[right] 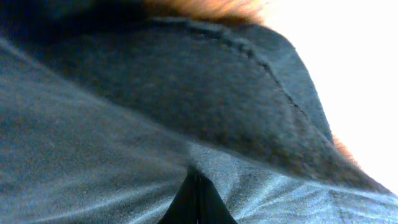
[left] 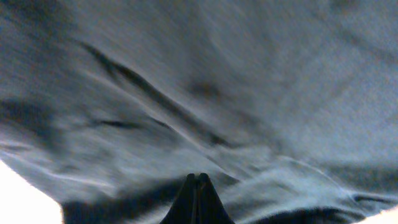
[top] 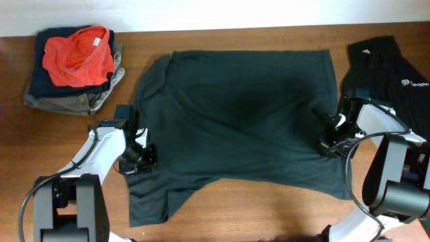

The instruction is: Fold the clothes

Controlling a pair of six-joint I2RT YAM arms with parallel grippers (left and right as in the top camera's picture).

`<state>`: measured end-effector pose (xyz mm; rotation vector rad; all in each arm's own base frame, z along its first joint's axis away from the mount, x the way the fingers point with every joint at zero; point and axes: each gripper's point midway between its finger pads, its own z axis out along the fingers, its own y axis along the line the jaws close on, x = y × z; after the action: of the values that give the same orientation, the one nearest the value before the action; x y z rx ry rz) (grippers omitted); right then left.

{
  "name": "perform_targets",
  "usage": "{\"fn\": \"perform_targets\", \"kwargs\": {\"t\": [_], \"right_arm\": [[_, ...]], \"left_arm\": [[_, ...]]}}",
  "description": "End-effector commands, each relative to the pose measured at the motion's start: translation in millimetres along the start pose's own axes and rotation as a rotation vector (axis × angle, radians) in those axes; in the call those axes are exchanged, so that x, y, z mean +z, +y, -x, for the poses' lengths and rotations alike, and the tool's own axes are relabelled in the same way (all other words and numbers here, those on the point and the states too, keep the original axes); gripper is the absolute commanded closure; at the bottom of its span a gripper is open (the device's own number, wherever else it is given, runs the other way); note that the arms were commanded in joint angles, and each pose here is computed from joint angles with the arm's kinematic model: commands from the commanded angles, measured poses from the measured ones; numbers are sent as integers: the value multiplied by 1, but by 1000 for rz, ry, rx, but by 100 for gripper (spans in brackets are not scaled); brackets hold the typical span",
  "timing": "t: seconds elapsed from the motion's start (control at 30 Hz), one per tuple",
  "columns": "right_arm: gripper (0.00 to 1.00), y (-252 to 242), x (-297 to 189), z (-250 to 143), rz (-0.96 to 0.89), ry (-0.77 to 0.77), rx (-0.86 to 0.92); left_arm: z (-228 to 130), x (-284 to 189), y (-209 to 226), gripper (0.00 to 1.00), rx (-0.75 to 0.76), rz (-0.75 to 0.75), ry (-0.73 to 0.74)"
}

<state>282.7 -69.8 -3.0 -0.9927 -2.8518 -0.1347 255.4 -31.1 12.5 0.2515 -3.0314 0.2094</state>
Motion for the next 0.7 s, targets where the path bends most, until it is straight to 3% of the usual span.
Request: {"fn": "perform_targets", "kwargs": {"t": [0.0, 0.43, 0.67], "right_arm": [[96, -33, 1, 8, -93, -32, 92], [96, -40, 0, 9, -80, -22, 131], [95, -18, -3, 3, 43, 18, 78]], "left_arm": [[6, 2, 10, 99, -42, 48, -16], [7, 18, 12, 100, -35, 54, 20], [-1, 14, 15, 99, -38, 73, 42]]}}
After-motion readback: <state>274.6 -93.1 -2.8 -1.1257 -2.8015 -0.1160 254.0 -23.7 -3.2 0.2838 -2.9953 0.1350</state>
